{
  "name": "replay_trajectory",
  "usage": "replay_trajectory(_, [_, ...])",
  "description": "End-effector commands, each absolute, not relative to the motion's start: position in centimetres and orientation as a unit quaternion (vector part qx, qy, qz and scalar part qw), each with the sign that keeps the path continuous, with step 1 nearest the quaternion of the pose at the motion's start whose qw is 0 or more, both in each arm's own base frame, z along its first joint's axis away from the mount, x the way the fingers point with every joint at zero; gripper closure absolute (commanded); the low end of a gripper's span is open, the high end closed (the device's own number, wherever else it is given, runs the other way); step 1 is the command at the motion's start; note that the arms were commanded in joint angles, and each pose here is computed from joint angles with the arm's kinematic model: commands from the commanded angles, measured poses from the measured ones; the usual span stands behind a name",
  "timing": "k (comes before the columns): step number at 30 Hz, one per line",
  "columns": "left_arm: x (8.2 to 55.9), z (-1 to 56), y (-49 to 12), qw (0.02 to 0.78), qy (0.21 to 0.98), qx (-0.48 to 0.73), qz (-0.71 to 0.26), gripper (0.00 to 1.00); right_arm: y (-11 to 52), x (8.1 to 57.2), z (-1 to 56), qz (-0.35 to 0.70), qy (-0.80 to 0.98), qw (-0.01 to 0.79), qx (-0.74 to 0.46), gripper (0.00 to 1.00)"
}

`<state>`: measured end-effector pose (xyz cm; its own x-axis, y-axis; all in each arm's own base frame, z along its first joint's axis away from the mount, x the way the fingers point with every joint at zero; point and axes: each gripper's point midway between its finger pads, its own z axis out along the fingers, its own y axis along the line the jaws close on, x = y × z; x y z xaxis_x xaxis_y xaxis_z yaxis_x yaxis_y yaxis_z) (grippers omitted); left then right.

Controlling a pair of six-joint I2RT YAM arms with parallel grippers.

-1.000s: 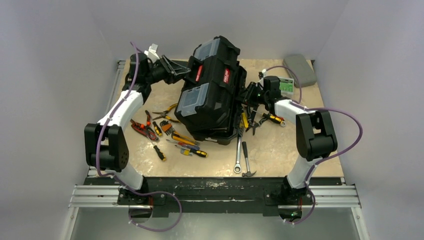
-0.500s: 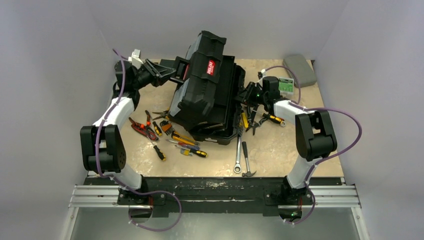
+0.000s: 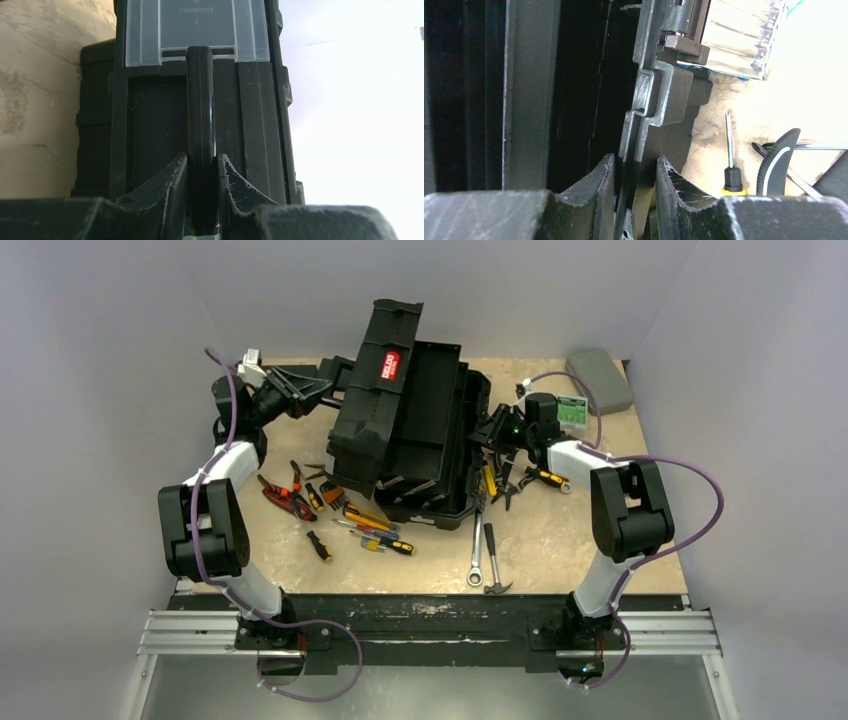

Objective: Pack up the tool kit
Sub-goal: Open the toolbox at the center of the board.

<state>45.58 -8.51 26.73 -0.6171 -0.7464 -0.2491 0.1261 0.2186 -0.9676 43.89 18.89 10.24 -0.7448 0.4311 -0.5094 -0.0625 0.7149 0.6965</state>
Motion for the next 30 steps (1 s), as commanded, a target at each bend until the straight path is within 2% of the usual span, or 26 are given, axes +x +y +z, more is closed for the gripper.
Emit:
replay_trajectory(1, [46.5, 29.1, -5.2, 0.459, 0.651, -0.202, -0.570, 1.00, 15.8, 44.1, 8.0, 0.290, 0.880, 0.361, 0.103, 1.00])
replay_trajectory(9, [46.9, 26.6, -3.3, 0.457, 0.655, -0.227, -0.557, 1.00, 15.8, 44.2, 8.2, 0.289, 0.879, 0.364, 0.104, 1.00])
replay_trajectory(21, [47.2, 19.1, -1.3, 0.426, 0.675, -0.271, -0.539, 1.00, 15.8, 44.2, 8.1, 0.291, 0.879, 0.361, 0.107, 1.00])
replay_trajectory(30, [46.9, 17.7, -0.4, 0.420, 0.688, -0.286, -0.517, 1.00, 16.3, 44.4, 7.7, 0.307, 0.874, 0.358, 0.119, 1.00])
